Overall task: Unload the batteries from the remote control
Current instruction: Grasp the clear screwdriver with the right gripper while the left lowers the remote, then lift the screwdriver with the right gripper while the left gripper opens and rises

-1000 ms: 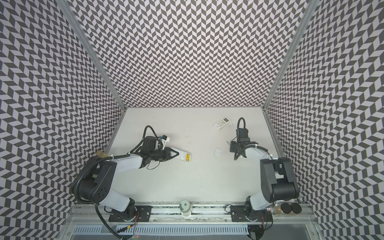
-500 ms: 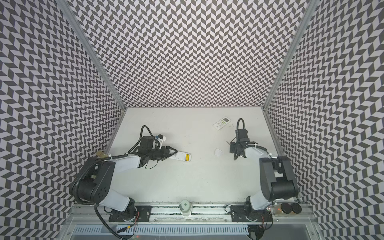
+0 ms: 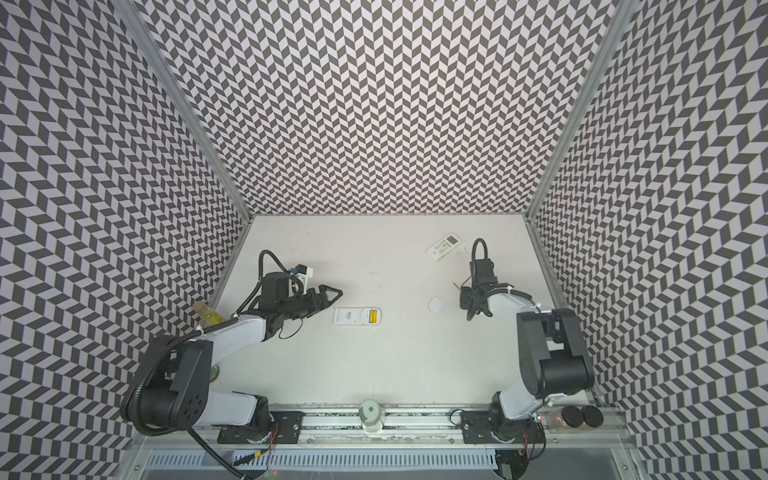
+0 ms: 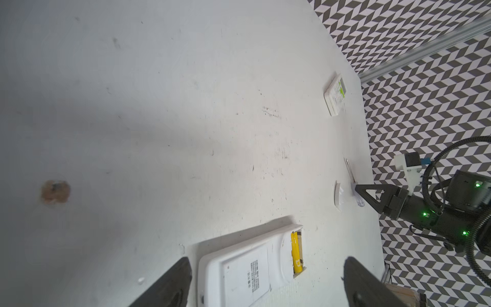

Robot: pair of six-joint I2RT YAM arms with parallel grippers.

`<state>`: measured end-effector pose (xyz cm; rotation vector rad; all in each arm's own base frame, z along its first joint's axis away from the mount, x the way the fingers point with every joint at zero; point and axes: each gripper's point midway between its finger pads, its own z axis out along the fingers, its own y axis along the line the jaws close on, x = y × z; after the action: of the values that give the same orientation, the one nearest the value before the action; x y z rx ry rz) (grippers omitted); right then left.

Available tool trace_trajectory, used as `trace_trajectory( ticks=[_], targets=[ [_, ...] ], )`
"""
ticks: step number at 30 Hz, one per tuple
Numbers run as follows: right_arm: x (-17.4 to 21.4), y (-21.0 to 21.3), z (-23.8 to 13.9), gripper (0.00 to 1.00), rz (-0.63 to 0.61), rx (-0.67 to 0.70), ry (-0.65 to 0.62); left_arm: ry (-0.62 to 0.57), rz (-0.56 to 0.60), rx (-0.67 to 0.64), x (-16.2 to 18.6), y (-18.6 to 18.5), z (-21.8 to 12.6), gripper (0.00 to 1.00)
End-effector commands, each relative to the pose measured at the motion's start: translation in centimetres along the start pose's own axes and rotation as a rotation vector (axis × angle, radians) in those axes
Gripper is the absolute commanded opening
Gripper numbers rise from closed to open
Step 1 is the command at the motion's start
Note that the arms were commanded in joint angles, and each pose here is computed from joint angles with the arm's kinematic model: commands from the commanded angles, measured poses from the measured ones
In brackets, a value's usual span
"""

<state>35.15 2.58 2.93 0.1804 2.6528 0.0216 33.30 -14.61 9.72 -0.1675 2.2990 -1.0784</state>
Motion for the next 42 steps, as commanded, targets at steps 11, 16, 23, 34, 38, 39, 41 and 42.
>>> trace_trajectory(
  ticks=[11, 16, 23, 34, 38, 39, 41, 42],
  targets=[
    [0.1, 1.0, 0.4, 0.28, -0.040, -0.001, 0.000, -0.192, 0.137, -0.009, -6.3, -1.3, -4.4, 0.92],
    [0.3, 1.9, 0.5, 0.16, -0.055, -0.032, 0.005, -0.228, 0.214, -0.002, -7.6, -2.4, -5.7, 0.95],
    [0.2, 3.4, 0.0, 0.09, -0.091, -0.053, -0.030, -0.288, 0.317, -0.061, -9.6, -2.5, -7.7, 1.00],
    [-2.8, 10.4, -5.5, 0.06, -0.241, -0.296, -0.298, -0.301, 0.435, -0.067, -10.8, -4.6, -9.1, 1.00],
    [-4.0, 12.4, -9.2, 0.03, -0.293, -0.383, -0.446, -0.281, 0.449, -0.015, -10.6, -5.8, -9.2, 0.97],
    [-4.2, 12.8, -10.2, 0.03, -0.308, -0.399, -0.486, -0.277, 0.448, 0.002, -10.6, -6.1, -9.3, 0.96],
    [-4.5, 13.6, -12.2, 0.00, -0.346, -0.439, -0.568, -0.262, 0.447, 0.037, -10.4, -6.8, -9.2, 0.94],
    [-4.5, 14.1, -13.4, 0.00, -0.367, -0.464, -0.613, -0.254, 0.449, 0.054, -10.4, -7.1, -9.1, 0.94]
  ],
)
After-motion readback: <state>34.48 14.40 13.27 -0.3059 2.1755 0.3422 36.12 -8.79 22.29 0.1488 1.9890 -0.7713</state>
